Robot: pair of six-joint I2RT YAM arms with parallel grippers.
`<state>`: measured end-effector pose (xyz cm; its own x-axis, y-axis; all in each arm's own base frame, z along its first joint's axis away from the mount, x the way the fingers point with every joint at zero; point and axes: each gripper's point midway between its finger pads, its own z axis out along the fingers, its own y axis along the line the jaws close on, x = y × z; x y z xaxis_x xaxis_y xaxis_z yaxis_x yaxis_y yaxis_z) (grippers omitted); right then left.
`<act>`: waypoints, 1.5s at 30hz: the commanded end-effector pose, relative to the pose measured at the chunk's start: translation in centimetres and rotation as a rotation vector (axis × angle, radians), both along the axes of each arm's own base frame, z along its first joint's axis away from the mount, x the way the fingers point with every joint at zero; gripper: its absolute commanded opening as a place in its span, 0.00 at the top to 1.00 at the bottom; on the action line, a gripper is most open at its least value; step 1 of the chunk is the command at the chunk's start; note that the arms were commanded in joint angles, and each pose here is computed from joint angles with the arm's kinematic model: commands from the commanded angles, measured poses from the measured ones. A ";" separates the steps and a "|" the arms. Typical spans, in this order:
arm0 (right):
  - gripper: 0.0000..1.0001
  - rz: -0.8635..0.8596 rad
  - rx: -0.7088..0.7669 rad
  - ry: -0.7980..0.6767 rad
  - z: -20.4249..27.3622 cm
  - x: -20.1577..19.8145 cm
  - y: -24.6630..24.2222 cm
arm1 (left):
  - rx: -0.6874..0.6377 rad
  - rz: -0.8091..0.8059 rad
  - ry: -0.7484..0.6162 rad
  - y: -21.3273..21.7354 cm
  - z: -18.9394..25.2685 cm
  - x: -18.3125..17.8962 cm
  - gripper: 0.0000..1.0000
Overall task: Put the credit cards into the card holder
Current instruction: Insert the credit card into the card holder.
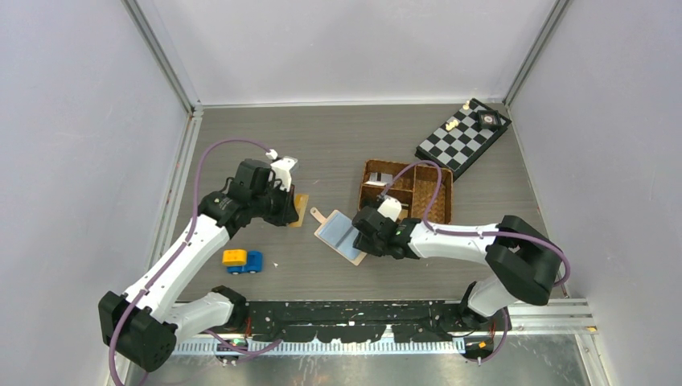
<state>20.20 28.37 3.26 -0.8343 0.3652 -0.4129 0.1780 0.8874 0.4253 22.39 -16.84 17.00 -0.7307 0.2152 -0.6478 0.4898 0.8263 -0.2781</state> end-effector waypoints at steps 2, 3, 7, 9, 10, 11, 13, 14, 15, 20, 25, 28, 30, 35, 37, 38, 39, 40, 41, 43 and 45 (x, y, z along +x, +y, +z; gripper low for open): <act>0.59 -0.056 -0.003 -0.072 1.7 0.8 -0.5 | -0.030 -0.007 -0.031 -0.5 1.5 0.5 1.00; 0.58 -0.062 -0.003 -0.075 1.7 0.7 -0.6 | -0.030 -0.007 -0.030 -0.5 1.5 0.5 1.00; 0.57 -0.076 -0.005 -0.081 1.7 0.6 -0.8 | -0.030 -0.008 -0.027 -0.5 1.4 0.5 1.00; 0.57 -0.074 0.000 -0.086 1.8 0.7 -0.7 | -0.032 -0.010 -0.027 -0.6 1.5 0.5 1.00; 0.57 -0.072 0.003 -0.086 1.7 0.7 -0.6 | -0.032 -0.010 -0.028 -0.6 1.5 0.5 1.00; 0.57 -0.068 0.011 -0.088 1.7 0.7 -0.4 | -0.032 -0.010 -0.027 -0.6 1.4 0.5 1.00; 0.58 -0.062 0.020 -0.086 1.5 0.8 0.0 | -0.032 -0.010 -0.028 -0.6 1.4 0.5 1.00; 0.58 -0.060 0.022 -0.084 1.4 0.8 0.1 | -0.032 -0.011 -0.027 -0.6 1.4 0.5 1.00; 0.59 -0.056 0.023 -0.080 1.2 0.8 0.3 | -0.032 -0.011 -0.025 -0.6 1.4 0.5 1.00; 0.63 -0.047 0.036 -0.076 0.6 0.9 0.9 | -0.043 -0.020 -0.015 -0.8 1.3 0.4 1.00; 0.78 -0.016 0.028 -0.069 0.1 0.7 1.2 | -0.067 -0.020 0.017 -1.3 1.3 0.0 1.00; 0.86 0.018 0.023 -0.051 -0.5 0.2 1.4 | -0.100 -0.007 0.062 -1.8 1.1 -0.6 1.00; 0.93 0.061 0.009 -0.046 -0.7 -0.1 1.5 | -0.120 -0.003 0.086 -2.4 0.7 -1.0 1.00; 0.99 0.245 -0.027 -0.039 -0.8 -1.3 2.1 | -0.176 0.005 0.136 -4.0 -0.5 -2.0 1.00; 0.99 0.335 -0.044 -0.032 -0.8 -2.0 2.1 | -0.195 0.002 0.168 -4.6 -1.3 -2.5 1.00; 0.99 0.383 -0.044 -0.026 -0.7 -2.5 2.2 | -0.201 -0.002 0.181 -4.8 -1.7 -2.7 1.00; 1.00 0.426 -0.054 -0.019 -0.8 -2.9 2.0 | -0.210 -0.007 0.195 -5.2 -2.0 -2.9 1.00; 1.00 0.465 -0.061 -0.011 -0.9 -3.3 1.9 | -0.213 -0.018 0.211 -5.5 -2.4 -3.2 1.00; 1.00 0.506 -0.075 0.000 -1.0 -3.7 1.7 | -0.218 -0.024 0.230 -5.8 -2.8 -3.4 1.00; 0.99 0.559 -0.103 0.014 -1.1 -4.2 1.2 | -0.233 -0.039 0.269 -6.3 -3.6 -4.0 1.00; 1.00 0.605 -0.106 0.022 -1.1 -4.5 1.1 | -0.261 -0.047 0.311 -6.9 -4.3 -4.4 1.00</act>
